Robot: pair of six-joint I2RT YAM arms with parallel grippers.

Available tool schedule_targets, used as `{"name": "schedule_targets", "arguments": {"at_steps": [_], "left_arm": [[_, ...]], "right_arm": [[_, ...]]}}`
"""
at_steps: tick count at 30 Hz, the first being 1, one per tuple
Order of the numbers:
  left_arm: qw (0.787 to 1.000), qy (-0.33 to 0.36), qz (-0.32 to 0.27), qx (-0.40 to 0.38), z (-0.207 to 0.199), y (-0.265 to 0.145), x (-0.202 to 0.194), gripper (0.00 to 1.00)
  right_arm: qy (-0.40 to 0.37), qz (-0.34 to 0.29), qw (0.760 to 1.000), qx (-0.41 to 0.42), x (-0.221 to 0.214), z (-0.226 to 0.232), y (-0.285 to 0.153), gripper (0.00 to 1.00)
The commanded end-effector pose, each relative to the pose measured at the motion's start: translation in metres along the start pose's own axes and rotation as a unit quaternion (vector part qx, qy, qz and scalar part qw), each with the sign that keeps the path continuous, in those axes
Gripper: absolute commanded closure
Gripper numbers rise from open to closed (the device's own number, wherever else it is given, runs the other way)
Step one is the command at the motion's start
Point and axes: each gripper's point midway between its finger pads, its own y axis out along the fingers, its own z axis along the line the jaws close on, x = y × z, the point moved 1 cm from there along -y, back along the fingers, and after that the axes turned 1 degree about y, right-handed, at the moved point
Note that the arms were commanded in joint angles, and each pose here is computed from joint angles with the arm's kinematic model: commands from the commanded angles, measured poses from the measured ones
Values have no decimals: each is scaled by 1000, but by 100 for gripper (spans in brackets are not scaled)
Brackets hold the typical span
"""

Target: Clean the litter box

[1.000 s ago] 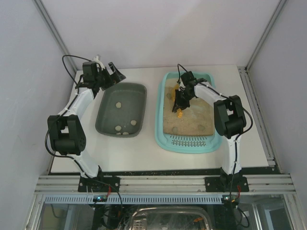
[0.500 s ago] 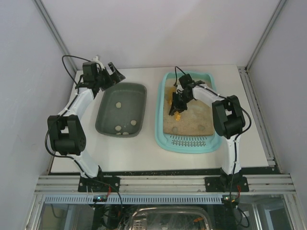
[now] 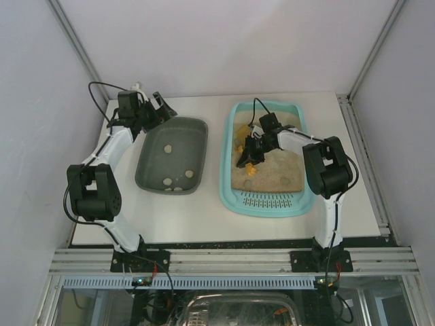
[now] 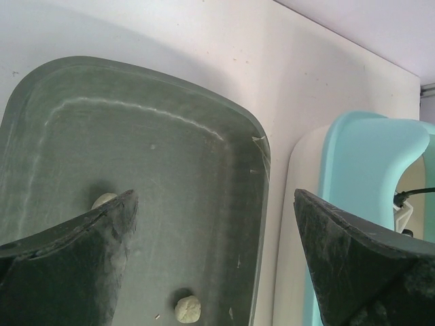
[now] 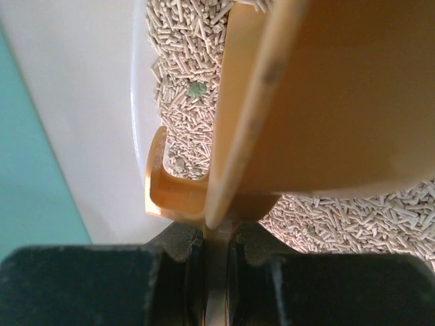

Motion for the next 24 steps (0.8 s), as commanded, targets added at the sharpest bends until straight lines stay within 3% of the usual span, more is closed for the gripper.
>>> {"name": "schedule_targets", "arguments": {"at_steps": [1,10,20,24], "left_arm": [[1000,7,-23,-9,-13,-17,11,0],[1000,-3,-10,2,-8,-16,4,0],[999,1,-23,22,-5,-24,3,0],[999,26,-23,25,-8,-29,4,0]], "right_arm": [[1,7,996,87,-5,35,-7,100],[-11,-71,993,91,-10,43,-71,100],[-4,-122,972,200,-33,89,-131,100],[3,-149,951,272,-45,99,-156,100]]}}
